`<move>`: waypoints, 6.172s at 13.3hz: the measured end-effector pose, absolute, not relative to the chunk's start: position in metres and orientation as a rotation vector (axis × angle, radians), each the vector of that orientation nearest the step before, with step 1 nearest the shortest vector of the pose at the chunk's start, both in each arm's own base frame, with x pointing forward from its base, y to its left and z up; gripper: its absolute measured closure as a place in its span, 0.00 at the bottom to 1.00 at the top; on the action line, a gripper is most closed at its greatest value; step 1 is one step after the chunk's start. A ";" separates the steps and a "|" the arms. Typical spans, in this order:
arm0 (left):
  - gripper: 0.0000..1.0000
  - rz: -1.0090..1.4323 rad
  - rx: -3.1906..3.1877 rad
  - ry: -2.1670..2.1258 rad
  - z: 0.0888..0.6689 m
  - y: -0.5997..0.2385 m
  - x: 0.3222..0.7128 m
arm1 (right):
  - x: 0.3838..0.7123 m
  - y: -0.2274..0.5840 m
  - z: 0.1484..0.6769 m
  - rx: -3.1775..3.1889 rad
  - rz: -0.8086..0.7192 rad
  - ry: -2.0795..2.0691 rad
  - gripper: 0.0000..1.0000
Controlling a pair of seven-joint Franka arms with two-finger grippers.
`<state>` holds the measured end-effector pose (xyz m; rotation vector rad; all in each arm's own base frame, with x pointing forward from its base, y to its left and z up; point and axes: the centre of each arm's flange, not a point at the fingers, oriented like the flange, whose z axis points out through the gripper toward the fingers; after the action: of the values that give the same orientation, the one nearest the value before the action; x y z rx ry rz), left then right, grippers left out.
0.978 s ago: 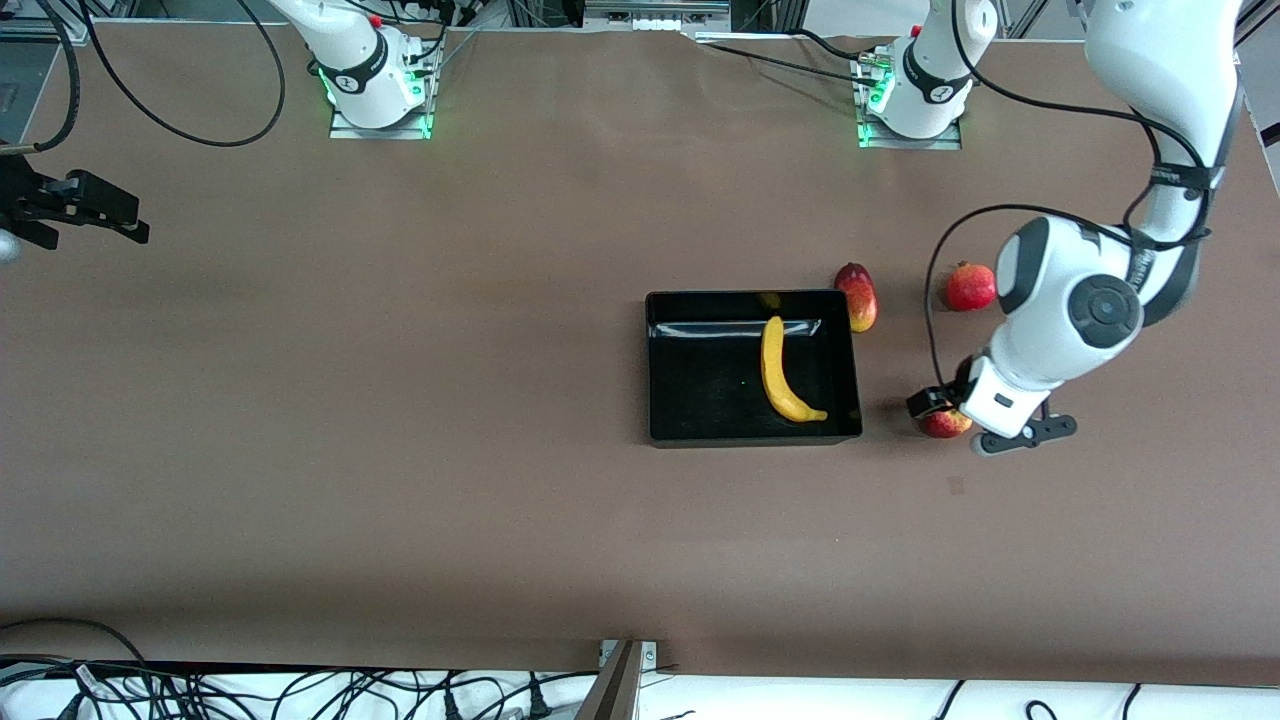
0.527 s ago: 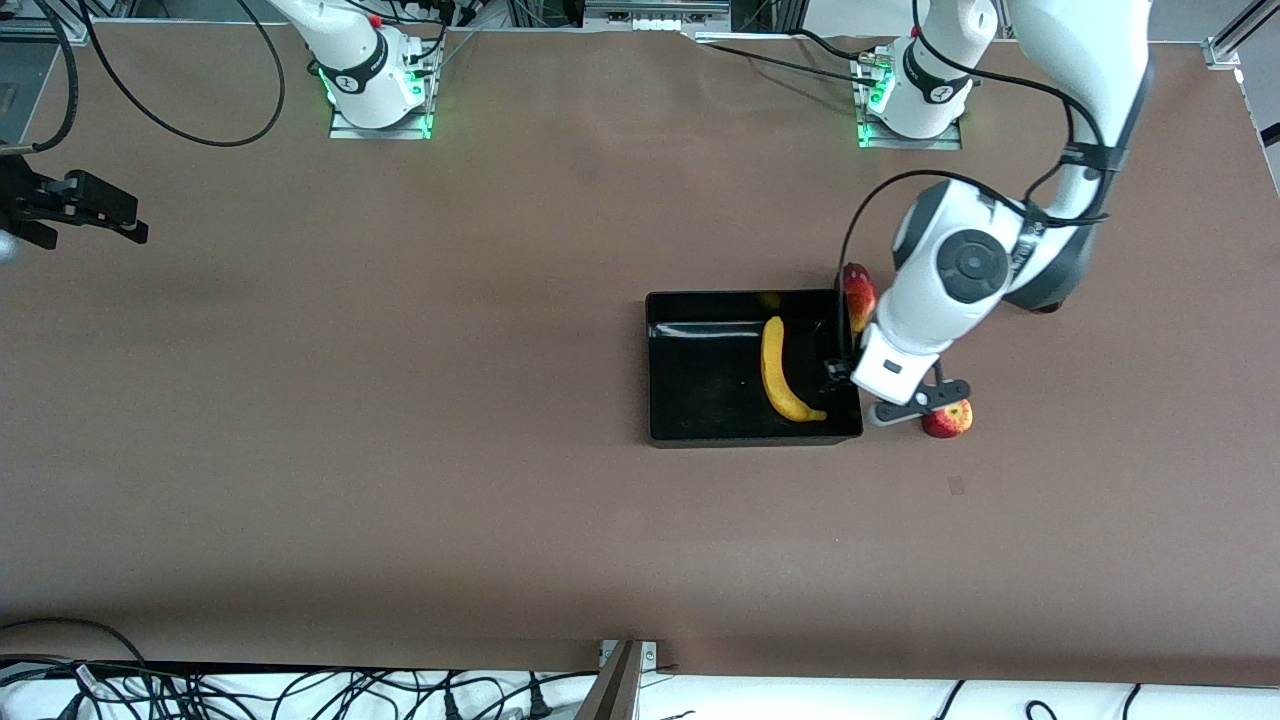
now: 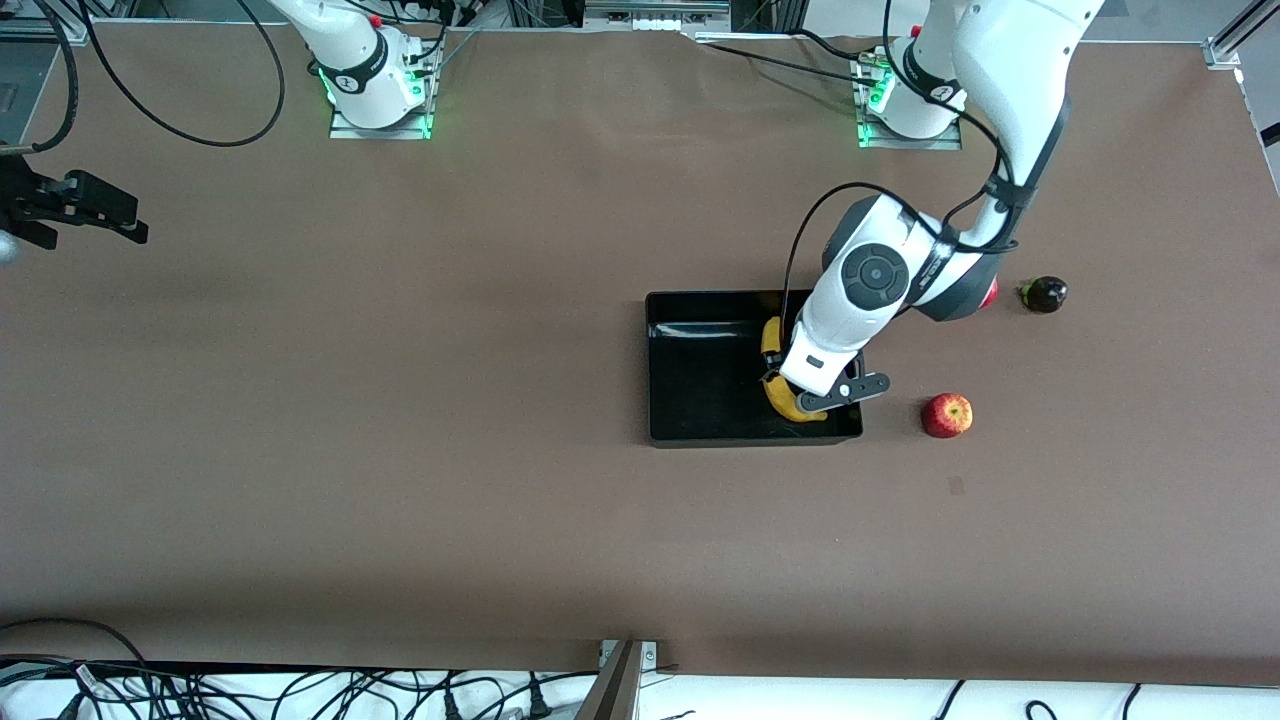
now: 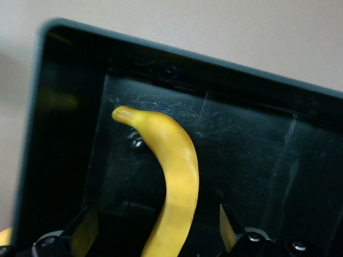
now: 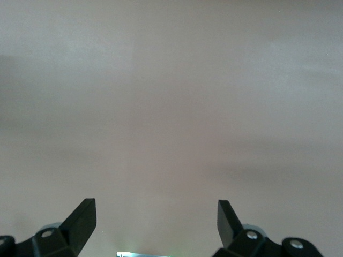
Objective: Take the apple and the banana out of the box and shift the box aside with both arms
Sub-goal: 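Lower the left gripper and grasp the yellow banana, then lift the banana out with the left gripper while the right gripper reaches out, then lower the banana beside the apple while the right gripper grasps the tray rim, then release the banana with the left gripper while the right gripper drags the tray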
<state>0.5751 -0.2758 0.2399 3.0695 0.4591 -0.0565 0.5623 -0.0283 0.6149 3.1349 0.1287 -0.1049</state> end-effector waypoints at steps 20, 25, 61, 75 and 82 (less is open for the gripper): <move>0.65 -0.012 3.059 0.546 0.187 -0.281 0.573 | 0.562 -0.028 0.615 3.135 -0.105 0.129 0.00; 0.65 -0.006 3.070 0.542 0.194 -0.282 0.576 | 0.562 -0.028 0.615 3.135 -0.105 0.129 0.00; 0.65 0.099 3.126 0.049 0.232 0.100 0.636 | 0.572 0.398 0.373 3.206 -0.033 0.283 0.00; 0.65 0.250 3.102 0.052 0.179 0.097 0.613 | 0.519 0.512 0.235 3.294 0.136 0.128 0.59; 0.01 0.216 3.118 0.028 0.184 0.099 0.615 | 0.527 0.511 0.236 3.309 0.208 0.125 0.95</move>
<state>0.6152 0.0989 0.1841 3.1183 0.0285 0.2158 0.5270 0.5108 0.2356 3.3091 0.1248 0.2078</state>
